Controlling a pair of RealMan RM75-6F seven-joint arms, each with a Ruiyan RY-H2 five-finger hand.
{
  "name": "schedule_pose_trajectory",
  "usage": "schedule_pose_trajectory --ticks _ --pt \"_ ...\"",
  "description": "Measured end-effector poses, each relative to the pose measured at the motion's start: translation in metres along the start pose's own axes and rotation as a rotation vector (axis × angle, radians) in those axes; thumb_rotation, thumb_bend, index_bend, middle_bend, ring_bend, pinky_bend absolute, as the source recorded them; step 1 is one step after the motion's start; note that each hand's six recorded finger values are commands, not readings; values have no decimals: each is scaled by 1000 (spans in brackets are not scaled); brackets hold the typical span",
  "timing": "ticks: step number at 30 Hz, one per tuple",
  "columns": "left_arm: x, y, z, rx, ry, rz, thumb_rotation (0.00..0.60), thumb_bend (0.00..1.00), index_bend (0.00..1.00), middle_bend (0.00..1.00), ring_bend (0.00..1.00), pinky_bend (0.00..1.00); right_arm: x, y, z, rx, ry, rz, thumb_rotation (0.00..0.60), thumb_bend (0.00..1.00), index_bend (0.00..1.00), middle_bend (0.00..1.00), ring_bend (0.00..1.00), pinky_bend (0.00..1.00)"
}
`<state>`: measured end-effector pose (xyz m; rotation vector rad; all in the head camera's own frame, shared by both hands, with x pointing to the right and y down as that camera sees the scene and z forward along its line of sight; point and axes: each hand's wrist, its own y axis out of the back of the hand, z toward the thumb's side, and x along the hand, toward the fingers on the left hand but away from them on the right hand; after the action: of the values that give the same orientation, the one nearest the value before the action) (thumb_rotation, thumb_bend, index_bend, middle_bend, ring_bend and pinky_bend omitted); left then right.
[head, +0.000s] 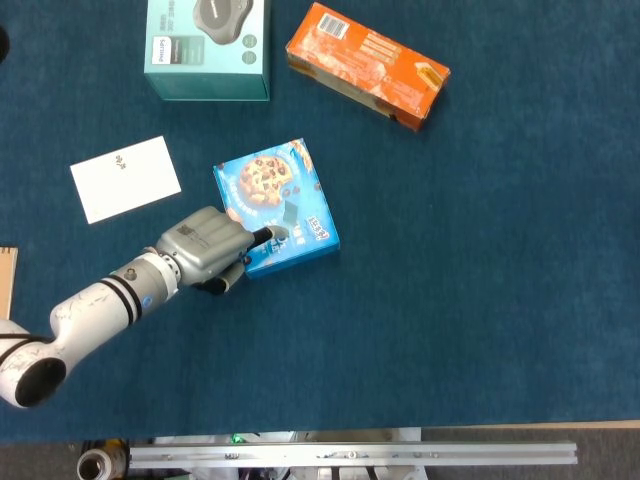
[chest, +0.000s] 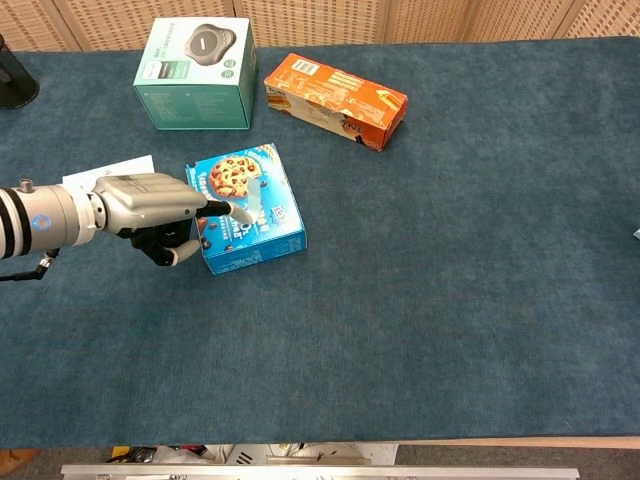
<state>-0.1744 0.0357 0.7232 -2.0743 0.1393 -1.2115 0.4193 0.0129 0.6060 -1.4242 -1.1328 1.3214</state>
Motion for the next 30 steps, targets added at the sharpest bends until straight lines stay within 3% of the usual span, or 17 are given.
schedule_pose_trajectory --ticks 30 --pt "4 9 6 -9 -10 21 600 667 96 977 1000 975 1 -1 -5 -7 -12 1 600 452 470 917 1000 1000"
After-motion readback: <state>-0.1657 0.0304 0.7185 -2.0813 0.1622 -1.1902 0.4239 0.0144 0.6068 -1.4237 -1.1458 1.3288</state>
